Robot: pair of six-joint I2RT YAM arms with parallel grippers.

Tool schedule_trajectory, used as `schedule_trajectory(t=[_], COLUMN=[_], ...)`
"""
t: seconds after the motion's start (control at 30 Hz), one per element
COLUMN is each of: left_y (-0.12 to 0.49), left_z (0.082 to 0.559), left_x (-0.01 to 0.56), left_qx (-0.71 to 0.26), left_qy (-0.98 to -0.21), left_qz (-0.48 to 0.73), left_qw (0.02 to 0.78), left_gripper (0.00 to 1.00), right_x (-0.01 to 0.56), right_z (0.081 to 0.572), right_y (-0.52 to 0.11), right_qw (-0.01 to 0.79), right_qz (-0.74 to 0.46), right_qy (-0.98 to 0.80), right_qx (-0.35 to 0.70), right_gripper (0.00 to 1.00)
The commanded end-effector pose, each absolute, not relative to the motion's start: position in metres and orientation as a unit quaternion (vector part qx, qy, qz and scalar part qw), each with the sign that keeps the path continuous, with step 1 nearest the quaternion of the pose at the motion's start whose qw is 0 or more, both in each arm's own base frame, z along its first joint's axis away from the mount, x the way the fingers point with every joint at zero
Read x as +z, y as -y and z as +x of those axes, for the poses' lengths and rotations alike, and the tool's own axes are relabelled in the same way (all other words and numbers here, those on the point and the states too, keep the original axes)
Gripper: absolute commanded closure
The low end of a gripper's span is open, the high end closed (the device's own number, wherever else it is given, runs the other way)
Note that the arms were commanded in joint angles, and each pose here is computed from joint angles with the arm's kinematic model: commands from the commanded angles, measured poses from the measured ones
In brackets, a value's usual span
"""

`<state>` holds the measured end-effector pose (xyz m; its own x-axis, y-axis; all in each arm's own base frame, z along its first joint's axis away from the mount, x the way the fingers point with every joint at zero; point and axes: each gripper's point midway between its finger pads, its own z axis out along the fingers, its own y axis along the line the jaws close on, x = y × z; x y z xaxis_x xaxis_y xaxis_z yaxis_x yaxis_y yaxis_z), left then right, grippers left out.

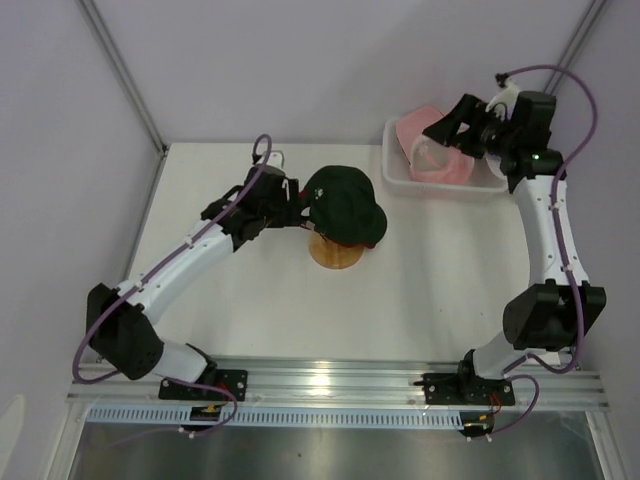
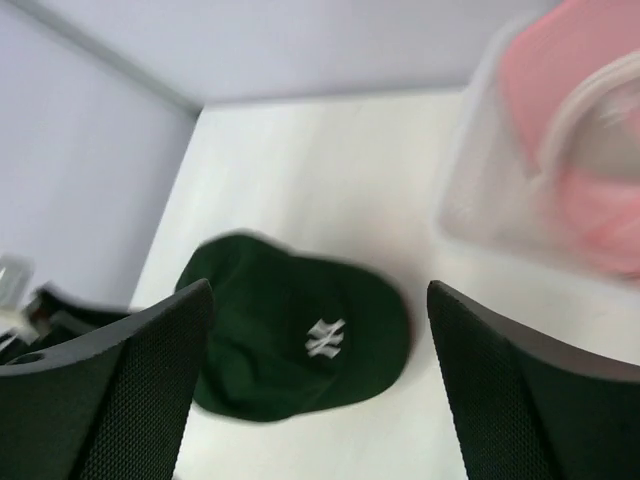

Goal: Stack the hats

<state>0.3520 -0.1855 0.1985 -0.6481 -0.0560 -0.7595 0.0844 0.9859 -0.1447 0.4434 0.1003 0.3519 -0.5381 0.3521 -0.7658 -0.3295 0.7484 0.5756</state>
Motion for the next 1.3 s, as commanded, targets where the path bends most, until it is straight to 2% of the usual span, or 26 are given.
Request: schedule_trajectory(t=[0.0, 0.07, 0.1, 0.2, 0.33, 0.5, 0.57, 0.6, 0.67, 0.87, 1.0, 1.17, 1.27], left_y=[0.173, 0.167, 0.164, 0.155, 0.151, 0.159, 0.161, 0.161, 0.16, 0.156, 0.153, 0.15, 0.15], left_z=[0.351, 0.346, 0.346, 0.339, 0.332, 0.334, 0.339, 0.341, 0.346, 0.358, 0.364, 0.374, 0.378], left_x=[0.259, 0.276, 0.287, 0.313, 0.333, 0.334, 0.337, 0.338, 0.338, 0.339, 0.338, 0.338, 0.339], left_qx=[-0.108, -0.118, -0.123, -0.142, -0.158, -0.175, -0.179, -0.178, -0.174, -0.172, -0.166, -0.159, -0.157], left_qy=[-0.878, -0.87, -0.864, -0.846, -0.833, -0.83, -0.827, -0.827, -0.826, -0.823, -0.823, -0.824, -0.824], left_qz=[0.001, -0.002, -0.002, -0.006, 0.006, 0.029, 0.031, 0.034, 0.03, 0.024, 0.019, 0.014, 0.013], left_qw=[0.466, 0.479, 0.489, 0.514, 0.53, 0.529, 0.532, 0.532, 0.535, 0.541, 0.543, 0.543, 0.544], left_gripper=[0.22, 0.15, 0.14, 0.01, 0.0, 0.01, 0.0, 0.01, 0.01, 0.0, 0.01, 0.0, 0.0], right_x=[0.359, 0.356, 0.349, 0.325, 0.293, 0.274, 0.252, 0.247, 0.221, 0.152, 0.131, 0.118, 0.112], right_z=[0.462, 0.479, 0.48, 0.494, 0.508, 0.537, 0.548, 0.554, 0.567, 0.588, 0.593, 0.604, 0.615], right_y=[-0.035, -0.005, 0.012, 0.05, 0.094, 0.082, 0.068, 0.065, 0.062, 0.074, 0.083, 0.079, 0.079], right_qw=[0.515, 0.523, 0.515, 0.498, 0.482, 0.484, 0.463, 0.46, 0.442, 0.395, 0.387, 0.391, 0.397], right_qz=[0.081, 0.108, 0.118, 0.147, 0.18, 0.13, 0.118, 0.116, 0.12, 0.143, 0.151, 0.138, 0.131], right_qy=[-0.819, -0.823, -0.831, -0.841, -0.851, -0.852, -0.857, -0.857, -0.867, -0.9, -0.907, -0.909, -0.908], right_qx=[0.241, 0.192, 0.174, 0.149, 0.105, 0.152, 0.194, 0.202, 0.195, 0.116, 0.068, 0.035, 0.01], right_gripper=[0.09, 0.08, 0.01, 0.01, 0.01, 0.02, 0.05, 0.09, 0.11, 0.19, 0.23, 0.24, 0.31])
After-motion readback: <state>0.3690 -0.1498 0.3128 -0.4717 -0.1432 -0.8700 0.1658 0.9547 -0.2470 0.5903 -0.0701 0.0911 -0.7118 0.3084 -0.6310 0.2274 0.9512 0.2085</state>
